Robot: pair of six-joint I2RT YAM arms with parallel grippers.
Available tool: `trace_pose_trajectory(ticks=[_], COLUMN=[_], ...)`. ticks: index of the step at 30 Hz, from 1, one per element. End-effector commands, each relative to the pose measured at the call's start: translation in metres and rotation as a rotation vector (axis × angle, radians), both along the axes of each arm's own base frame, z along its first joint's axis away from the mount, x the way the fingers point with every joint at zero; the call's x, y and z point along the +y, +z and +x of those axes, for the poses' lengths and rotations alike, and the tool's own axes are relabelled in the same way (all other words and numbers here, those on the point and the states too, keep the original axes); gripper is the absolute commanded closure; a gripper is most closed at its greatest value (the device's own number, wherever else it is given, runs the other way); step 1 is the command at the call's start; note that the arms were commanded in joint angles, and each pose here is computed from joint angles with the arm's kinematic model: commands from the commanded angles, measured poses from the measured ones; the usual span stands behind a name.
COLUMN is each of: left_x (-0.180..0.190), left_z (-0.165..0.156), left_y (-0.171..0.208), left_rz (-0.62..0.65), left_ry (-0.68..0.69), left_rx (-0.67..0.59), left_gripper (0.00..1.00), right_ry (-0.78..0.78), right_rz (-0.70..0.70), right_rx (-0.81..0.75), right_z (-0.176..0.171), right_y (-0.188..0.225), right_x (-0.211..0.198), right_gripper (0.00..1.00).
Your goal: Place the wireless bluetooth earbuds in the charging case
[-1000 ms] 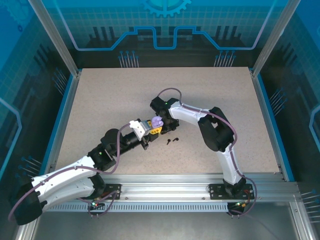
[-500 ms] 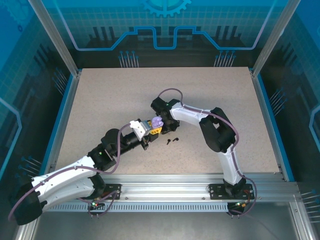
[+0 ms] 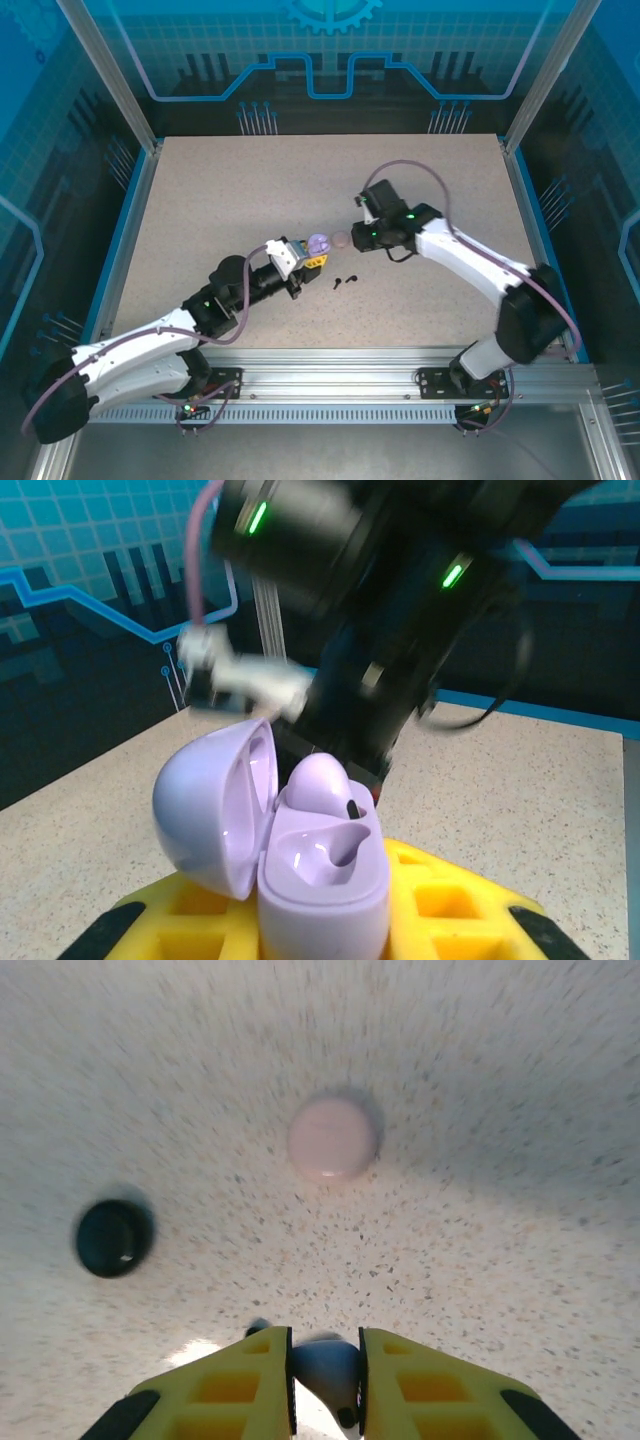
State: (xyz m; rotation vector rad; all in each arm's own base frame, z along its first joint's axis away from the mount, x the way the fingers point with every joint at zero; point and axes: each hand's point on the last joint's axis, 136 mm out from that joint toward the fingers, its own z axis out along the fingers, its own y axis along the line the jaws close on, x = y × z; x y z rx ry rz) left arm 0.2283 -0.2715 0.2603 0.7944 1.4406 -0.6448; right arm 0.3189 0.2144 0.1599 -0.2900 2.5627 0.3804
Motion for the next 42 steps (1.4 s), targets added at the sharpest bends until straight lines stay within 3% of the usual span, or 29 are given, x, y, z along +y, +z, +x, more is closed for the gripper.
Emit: trace_pose_trajectory(ticks=[1, 6, 14, 25, 42], left_x=[-0.011, -0.030, -0.057, -0.067, -0.066], left_z=[0.003, 0.013, 0.024, 0.025, 0.023], left_y=[0.024, 0.024, 0.022, 0.023, 0.027], left_rz=[-0.076, -0.100, -0.130, -0.167, -0.170], left_ry=[-0.025, -0.058, -0.119, -0.156, -0.163], left_rx=[-0.026, -0.028, -0.015, -0.006, 0.000], left_gripper=[0.98, 0.98, 0.99, 0.99, 0.99], right_ry=[-0.003, 0.033, 0.172, 0.319, 0.343], right_rz=[0.155, 0.335, 0.494, 0.488, 0.408], right_rx=[-0.104, -0.282, -0.408, -0.430, -0.412], right_z=[-0.009, -0.034, -0.068, -0.086, -0.080], right_y=[0.043, 0.113, 0.177, 0.179, 0.162], right_x=[-0.004, -0.011, 0.000, 0.035, 0.052], right_gripper=[0.79, 0.79, 0.79, 0.79, 0.79])
